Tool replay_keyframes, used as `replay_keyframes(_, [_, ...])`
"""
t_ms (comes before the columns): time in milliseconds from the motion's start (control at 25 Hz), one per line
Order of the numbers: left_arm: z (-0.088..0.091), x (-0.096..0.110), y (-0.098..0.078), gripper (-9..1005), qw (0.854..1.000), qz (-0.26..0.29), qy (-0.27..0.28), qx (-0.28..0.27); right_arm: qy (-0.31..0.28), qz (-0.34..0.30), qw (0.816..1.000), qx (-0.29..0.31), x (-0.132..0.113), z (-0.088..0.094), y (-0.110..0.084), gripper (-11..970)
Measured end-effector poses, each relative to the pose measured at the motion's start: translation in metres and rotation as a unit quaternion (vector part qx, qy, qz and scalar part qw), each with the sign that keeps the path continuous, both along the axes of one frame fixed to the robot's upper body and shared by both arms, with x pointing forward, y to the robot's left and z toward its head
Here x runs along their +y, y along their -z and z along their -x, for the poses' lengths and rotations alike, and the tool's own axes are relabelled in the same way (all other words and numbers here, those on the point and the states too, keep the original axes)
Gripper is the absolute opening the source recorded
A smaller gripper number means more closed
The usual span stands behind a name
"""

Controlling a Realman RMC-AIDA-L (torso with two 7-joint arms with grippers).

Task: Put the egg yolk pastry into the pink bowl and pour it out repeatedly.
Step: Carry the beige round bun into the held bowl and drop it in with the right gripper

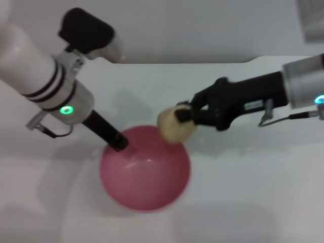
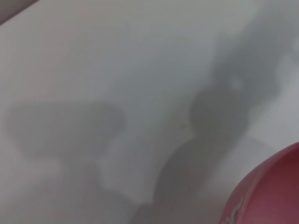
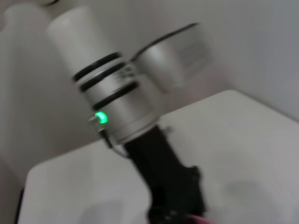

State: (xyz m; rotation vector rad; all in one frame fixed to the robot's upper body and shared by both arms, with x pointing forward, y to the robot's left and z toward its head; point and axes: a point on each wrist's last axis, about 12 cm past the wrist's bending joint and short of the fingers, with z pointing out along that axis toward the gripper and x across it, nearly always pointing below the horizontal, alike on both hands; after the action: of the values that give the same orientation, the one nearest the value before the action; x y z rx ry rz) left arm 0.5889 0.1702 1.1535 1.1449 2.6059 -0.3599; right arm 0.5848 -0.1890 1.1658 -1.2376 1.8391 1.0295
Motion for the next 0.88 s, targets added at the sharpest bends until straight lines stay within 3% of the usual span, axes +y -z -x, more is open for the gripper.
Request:
replay_keyframes(160, [0.001,-0.011,-0.003,16,1.0,0.017,0.015,-0.002,-0.044,0.028,0.999,-0.011,0.021,0.002,0.003,75])
replay_keyframes(440, [-0.003,-0.016,-0.006,25,0.999,0.028,0.014,-0.008,-0.092,0.073,0.993,0.024,0.045,0.01,0.008,139])
replay_keyframes(720, [-0.004,-0.015,-0.007,34,0.999,0.032,0.011,-0.011,-0.062,0.095,0.993,0.029,0.04,0.009,0.007,203])
replay_keyframes(880, [-0.003,-0.018,-0.006,39,0.999,0.032,0.015,-0.011,0.012,0.057,0.998,0.02,0.017,0.0,-0.003,278])
